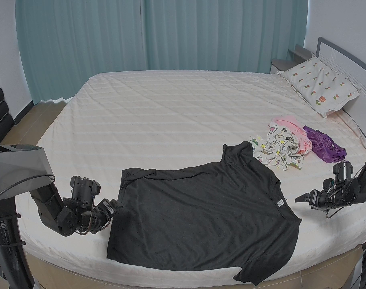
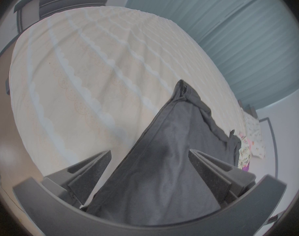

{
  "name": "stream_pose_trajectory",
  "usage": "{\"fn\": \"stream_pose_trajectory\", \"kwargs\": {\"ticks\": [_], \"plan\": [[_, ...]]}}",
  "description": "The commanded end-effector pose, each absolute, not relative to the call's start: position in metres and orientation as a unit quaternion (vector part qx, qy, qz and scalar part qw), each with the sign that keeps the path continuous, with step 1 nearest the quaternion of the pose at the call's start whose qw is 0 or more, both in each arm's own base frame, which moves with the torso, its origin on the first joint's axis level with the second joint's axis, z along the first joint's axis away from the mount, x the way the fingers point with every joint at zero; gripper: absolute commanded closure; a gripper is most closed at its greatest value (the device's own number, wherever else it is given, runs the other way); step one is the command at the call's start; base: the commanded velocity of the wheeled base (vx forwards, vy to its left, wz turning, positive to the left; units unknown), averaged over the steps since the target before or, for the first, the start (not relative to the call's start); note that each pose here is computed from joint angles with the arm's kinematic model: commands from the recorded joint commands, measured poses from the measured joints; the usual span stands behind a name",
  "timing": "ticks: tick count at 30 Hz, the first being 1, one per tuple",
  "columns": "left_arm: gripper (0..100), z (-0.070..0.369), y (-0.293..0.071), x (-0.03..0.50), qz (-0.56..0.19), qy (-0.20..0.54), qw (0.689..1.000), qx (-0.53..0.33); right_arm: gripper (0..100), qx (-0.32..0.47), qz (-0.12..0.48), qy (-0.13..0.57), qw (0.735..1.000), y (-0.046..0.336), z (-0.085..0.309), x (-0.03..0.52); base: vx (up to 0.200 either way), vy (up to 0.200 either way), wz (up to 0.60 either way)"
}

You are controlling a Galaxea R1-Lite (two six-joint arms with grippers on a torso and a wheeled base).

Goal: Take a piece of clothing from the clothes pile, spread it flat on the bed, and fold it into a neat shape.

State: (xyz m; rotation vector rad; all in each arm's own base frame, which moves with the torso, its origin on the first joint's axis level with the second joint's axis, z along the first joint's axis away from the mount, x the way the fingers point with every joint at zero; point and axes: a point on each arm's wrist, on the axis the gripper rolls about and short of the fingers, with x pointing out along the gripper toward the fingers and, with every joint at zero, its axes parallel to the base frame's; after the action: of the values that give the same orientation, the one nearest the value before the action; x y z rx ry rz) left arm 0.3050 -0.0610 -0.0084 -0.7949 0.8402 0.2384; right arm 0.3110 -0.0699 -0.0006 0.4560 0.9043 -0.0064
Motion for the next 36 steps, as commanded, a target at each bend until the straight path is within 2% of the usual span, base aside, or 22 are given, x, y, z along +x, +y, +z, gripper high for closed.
{"fn": "stream_pose_trajectory", "kwargs": {"ticks": [1, 8, 14, 18, 23, 36], "plan": [[0, -0.016, -0.065, 0.289, 0.104, 0.425, 0.833, -0.339, 0, 0.250, -0.013, 0.409, 0.877, -0.066, 0.007, 0.312, 0.000, 0.000, 0.00], [0, -0.014, -0.068, 0.272, 0.072, 0.450, 0.833, -0.314, 0, 0.260, -0.003, 0.420, 0.869, -0.052, 0.009, 0.300, 0.000, 0.000, 0.00], [0, -0.014, -0.068, 0.255, 0.059, 0.472, 0.834, -0.280, 0, 0.329, -0.021, 0.420, 0.845, -0.039, 0.012, 0.292, 0.000, 0.000, 0.00], [0, -0.021, -0.071, 0.241, 0.038, 0.496, 0.836, -0.232, 0, 0.334, -0.019, 0.400, 0.853, -0.036, 0.007, 0.285, 0.000, 0.000, 0.00], [0, -0.024, -0.078, 0.236, 0.034, 0.505, 0.835, -0.216, 0, 0.338, -0.017, 0.390, 0.856, -0.034, 0.000, 0.277, 0.000, 0.000, 0.00], [0, -0.045, -0.092, 0.231, 0.069, 0.513, 0.841, -0.156, 0, 0.345, -0.013, 0.396, 0.851, -0.028, -0.009, 0.269, 0.000, 0.000, 0.00]]}}
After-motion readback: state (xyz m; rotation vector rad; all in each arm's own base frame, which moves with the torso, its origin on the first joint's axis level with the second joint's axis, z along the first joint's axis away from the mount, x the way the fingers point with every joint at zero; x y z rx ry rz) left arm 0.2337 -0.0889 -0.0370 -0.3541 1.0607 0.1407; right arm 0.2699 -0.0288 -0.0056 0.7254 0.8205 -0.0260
